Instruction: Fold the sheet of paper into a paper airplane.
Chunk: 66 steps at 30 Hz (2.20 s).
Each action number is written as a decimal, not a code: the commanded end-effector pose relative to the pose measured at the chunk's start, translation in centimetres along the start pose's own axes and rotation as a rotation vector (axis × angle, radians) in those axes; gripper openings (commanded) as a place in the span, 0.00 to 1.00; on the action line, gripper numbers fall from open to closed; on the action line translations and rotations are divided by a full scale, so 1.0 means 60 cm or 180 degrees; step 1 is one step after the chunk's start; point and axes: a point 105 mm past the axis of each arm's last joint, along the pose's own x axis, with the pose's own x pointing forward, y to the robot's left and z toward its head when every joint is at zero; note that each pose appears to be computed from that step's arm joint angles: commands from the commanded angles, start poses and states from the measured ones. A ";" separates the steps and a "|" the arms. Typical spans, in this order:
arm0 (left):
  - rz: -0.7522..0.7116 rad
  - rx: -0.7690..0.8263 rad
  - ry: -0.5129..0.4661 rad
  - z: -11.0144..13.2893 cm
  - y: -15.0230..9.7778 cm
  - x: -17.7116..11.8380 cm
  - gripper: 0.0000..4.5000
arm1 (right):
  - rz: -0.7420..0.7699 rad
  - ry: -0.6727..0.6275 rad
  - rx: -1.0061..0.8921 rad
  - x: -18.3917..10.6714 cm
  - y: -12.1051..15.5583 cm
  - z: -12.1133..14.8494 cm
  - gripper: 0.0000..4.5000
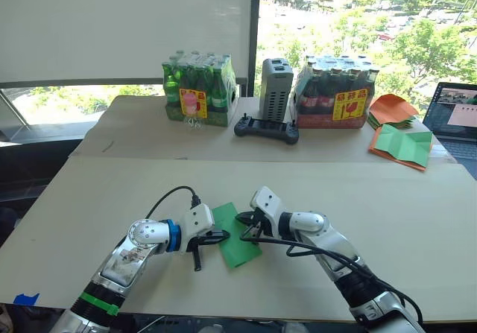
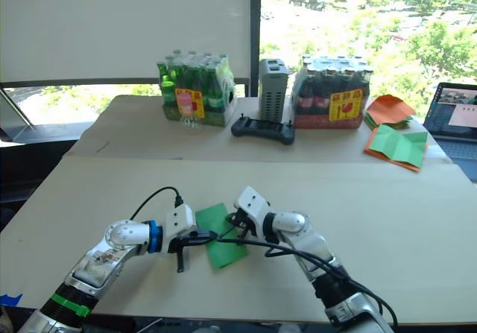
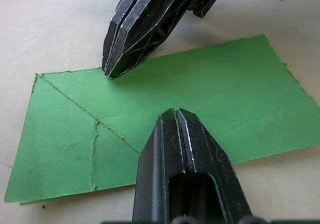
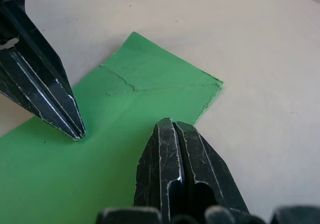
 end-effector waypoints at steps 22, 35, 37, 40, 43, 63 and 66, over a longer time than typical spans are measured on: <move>-0.0039 -0.0103 0.0287 -0.036 -0.012 -0.001 0.00 | -0.0209 0.0007 0.0037 0.046 -0.039 0.021 0.01; -0.0062 -0.0093 0.0297 -0.037 -0.012 0.000 0.00 | -0.0047 0.0050 0.0040 0.022 -0.012 0.006 0.01; -0.0066 -0.0092 0.0297 -0.037 -0.012 0.000 0.00 | -0.0032 0.0067 0.0044 0.016 -0.008 0.003 0.01; -0.0073 -0.0091 0.0298 -0.037 -0.012 0.000 0.00 | -0.0018 0.0098 0.0059 0.007 -0.002 -0.001 0.01; -0.0080 -0.0092 0.0300 -0.037 -0.013 0.001 0.00 | -0.0011 0.0149 0.0076 -0.002 0.002 -0.009 0.01; -0.0100 -0.0073 0.0322 -0.039 -0.010 0.002 0.00 | 0.0151 0.0296 -0.0008 -0.024 0.037 -0.028 0.01; -0.0105 -0.0075 0.0323 -0.039 -0.011 0.001 0.00 | 0.0138 0.0221 -0.0055 -0.024 0.037 -0.018 0.01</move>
